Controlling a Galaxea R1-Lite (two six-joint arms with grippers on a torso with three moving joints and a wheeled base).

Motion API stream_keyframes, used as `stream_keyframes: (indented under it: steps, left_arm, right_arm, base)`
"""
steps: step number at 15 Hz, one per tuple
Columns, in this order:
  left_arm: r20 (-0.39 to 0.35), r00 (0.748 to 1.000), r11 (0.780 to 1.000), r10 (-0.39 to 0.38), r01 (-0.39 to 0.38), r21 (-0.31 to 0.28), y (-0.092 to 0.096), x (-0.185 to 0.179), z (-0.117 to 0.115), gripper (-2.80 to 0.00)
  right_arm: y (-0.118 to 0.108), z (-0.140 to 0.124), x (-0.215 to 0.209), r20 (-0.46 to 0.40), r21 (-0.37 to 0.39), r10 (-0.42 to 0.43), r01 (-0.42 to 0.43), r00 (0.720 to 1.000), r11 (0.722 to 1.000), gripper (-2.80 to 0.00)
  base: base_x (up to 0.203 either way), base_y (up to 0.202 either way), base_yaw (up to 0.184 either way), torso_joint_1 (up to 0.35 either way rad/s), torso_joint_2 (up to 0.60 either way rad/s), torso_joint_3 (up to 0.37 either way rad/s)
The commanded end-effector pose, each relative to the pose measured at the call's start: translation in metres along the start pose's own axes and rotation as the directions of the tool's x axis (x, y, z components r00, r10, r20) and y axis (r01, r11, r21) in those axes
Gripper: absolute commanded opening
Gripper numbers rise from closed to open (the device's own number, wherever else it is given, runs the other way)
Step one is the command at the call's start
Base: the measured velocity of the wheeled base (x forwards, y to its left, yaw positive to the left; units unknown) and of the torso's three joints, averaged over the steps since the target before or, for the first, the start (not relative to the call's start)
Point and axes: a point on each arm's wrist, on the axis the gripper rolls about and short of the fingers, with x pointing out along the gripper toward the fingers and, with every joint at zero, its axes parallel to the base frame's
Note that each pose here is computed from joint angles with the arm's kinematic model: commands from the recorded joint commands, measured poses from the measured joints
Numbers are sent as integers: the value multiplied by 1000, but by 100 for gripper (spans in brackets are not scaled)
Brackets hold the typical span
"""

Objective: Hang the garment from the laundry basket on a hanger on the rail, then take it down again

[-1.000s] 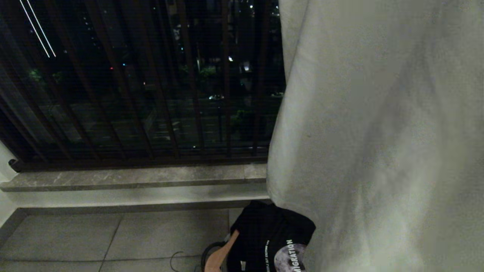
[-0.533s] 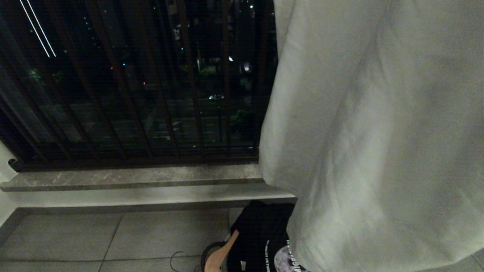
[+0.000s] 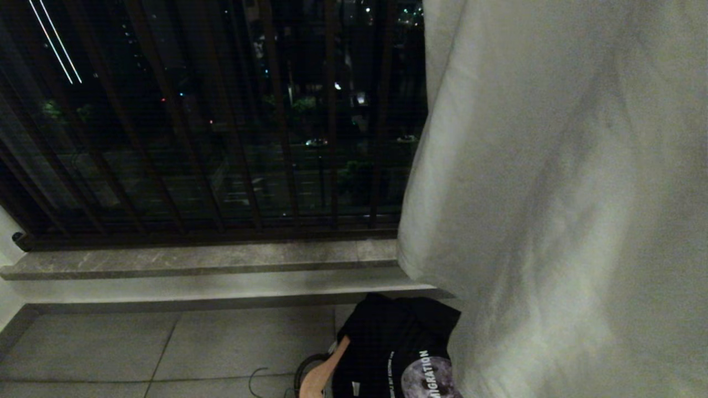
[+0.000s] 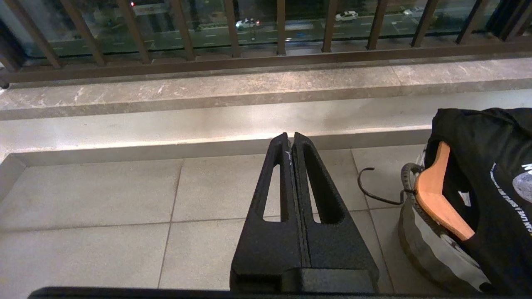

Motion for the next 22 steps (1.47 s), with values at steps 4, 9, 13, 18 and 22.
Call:
stream_keyframes:
  steps: [4, 9, 13, 18, 22]
  left_arm:
    - [-2, 1000, 1000, 0, 0, 6, 0, 0, -1, -280]
    - [-2, 1000, 1000, 0, 0, 6, 0, 0, -1, -280]
    - [-2, 1000, 1000, 0, 0, 6, 0, 0, -1, -280]
    - [-2, 1000, 1000, 0, 0, 6, 0, 0, -1, -280]
    - [-2, 1000, 1000, 0, 0, 7, 0, 0, -1, -280]
  right_arm:
    - [0, 0, 0, 0, 0, 0, 0, 1000, 1000, -280]
    - [0, 0, 0, 0, 0, 0, 0, 1000, 1000, -280]
    - [0, 0, 0, -1, 0, 0, 0, 1000, 1000, -280]
    - [0, 0, 0, 0, 0, 0, 0, 1000, 1000, -280]
    - [0, 0, 0, 0, 0, 0, 0, 1000, 1000, -280]
  base:
    - [0, 0, 0, 0, 0, 0]
    - [0, 0, 0, 1, 0, -60]
    - [0, 0, 0, 1, 3, -190]
    - [0, 0, 0, 3, 2, -200]
    - [0, 0, 0, 3, 3, -199]
